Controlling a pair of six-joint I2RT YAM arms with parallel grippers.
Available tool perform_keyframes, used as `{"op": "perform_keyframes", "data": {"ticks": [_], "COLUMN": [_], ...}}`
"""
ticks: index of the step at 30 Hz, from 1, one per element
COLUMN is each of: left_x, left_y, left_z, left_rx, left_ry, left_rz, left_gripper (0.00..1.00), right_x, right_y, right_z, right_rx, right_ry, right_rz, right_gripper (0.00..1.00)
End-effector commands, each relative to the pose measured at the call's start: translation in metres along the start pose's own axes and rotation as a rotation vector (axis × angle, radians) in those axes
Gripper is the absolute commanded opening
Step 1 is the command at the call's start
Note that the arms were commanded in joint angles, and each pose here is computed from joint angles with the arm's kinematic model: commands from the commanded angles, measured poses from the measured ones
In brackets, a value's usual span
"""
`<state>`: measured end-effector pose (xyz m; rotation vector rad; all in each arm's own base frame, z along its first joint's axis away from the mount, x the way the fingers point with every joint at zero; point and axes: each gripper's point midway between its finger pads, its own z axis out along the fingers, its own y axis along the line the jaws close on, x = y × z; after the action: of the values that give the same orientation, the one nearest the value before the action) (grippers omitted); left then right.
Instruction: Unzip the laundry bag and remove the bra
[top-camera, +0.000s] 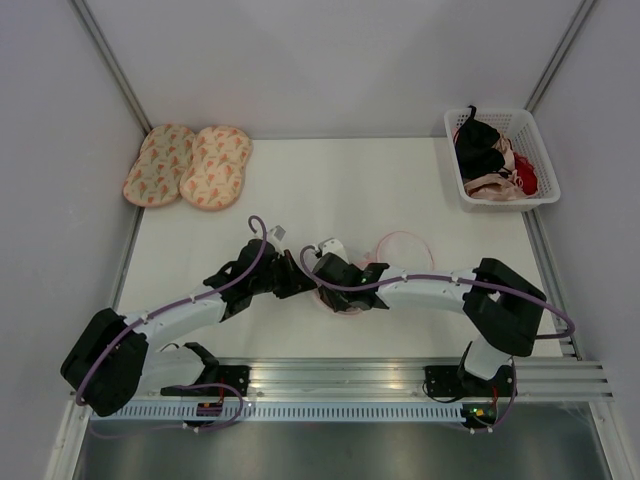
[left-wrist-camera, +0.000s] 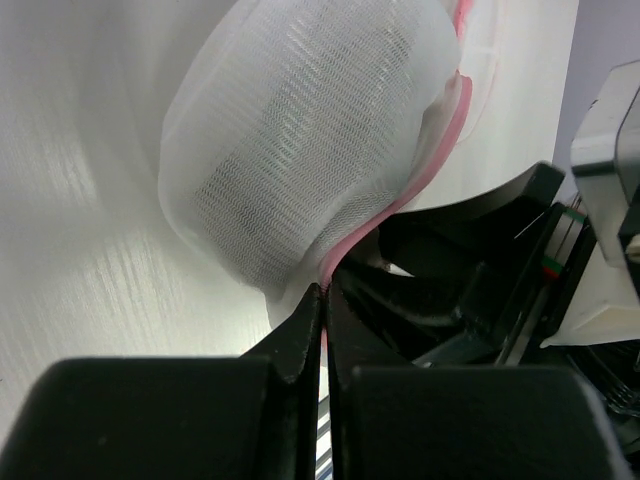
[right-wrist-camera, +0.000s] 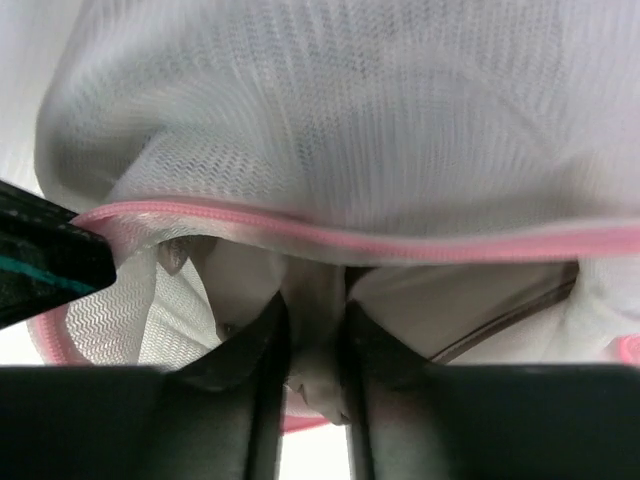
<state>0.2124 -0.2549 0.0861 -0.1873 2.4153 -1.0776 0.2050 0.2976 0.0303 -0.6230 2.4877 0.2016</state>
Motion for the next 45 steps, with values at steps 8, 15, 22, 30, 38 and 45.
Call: {"op": "perform_keyframes", "data": {"ticks": [8,15,22,30,38,45], "left_x": [-0.001,-0.002,-0.001,0.001,0.004,0.007], "left_y": [0.0,0.002,0.002,0.003,-0.002,-0.007], "left_z": [-0.004,-0.003,-0.003,-0.004,-0.006,-0.014], "left_rx": [0.002,-0.004,-0.005,-0.002,0.024,0.058], "left_ry": [-0.021,-0.024,-0.02,-0.017,-0.001,0.0], "left_rz": [-0.018,-0.018,-0.017,-0.021,-0.021,-0.01], "left_gripper": [0.02,0.02,0.02,0.02,0.02,0.02], "right_x": [-0.027,-0.094,-0.154,-0.236,-0.283,-0.327], "right_y": [0.018,0.072,0.061,-0.028,-0.092,-0.156], "right_z": [-0.029,-0.156,-0.235,-0.271,-0.304,-0.317], "right_rx": [-0.122,-0.617,-0.697,-0.344,-0.046,0.275], "right_ry": [-0.066,-0.283,-0.526,-0.903,-1.14,-1.16], "right_rz": [0.004,-0.014,-0.006,0.244,0.461,0.496], "right_gripper": [0.01,0.01,0.0,0.0,0.0,0.0]}}
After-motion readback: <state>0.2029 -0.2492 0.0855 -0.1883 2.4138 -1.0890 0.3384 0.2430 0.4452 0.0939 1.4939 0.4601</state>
